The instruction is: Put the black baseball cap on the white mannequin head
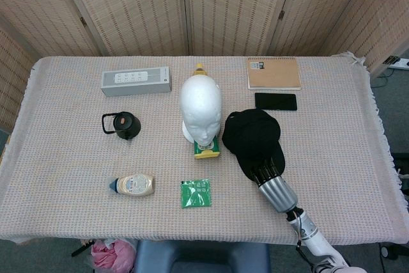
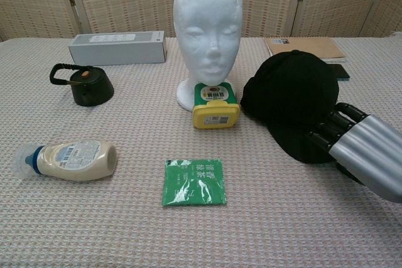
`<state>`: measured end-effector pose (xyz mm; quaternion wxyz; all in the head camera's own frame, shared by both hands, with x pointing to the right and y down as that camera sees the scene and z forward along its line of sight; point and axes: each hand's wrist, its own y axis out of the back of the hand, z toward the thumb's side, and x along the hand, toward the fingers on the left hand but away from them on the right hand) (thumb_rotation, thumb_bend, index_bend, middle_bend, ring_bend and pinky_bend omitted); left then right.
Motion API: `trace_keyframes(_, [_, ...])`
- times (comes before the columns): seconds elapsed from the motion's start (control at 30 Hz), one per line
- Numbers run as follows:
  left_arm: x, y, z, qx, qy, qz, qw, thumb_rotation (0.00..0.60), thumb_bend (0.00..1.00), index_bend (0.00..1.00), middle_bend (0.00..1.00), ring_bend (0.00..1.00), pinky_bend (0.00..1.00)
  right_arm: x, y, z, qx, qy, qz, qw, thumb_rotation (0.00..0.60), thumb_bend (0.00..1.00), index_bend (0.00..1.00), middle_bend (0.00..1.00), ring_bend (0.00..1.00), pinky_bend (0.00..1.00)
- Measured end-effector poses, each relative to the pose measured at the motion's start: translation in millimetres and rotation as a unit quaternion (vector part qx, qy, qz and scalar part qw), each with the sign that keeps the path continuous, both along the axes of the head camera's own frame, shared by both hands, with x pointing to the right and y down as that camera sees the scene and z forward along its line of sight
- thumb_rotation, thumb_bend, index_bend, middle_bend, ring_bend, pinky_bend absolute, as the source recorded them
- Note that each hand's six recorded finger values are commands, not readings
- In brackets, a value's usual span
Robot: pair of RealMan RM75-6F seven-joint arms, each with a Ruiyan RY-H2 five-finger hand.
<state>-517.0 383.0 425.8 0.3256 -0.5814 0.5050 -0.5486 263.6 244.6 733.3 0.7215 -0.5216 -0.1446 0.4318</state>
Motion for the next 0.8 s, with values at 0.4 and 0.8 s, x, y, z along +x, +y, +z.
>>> trace_keyframes(0.4, [0.5,0.2,0.2,0.001,-0.003,0.000,1.0000,0.600,0.09,0.20,0.05,0.04,0.14,-5.3,-12.6,6.0,0.005,0.006,0.017,0.9998,0.600,0.20,0.30,0.39,0.30,0.28])
trace_keyframes(0.8, [0.8,0.9,-1.4,0.007,-0.007,0.000,1.0000,0.600,0.09,0.20,0.05,0.04,0.14,-11.2,-21.8,8.0,0.011,0.001,0.028,0.9996,0.600,0.27,0.53,0.55,0.52,0.67])
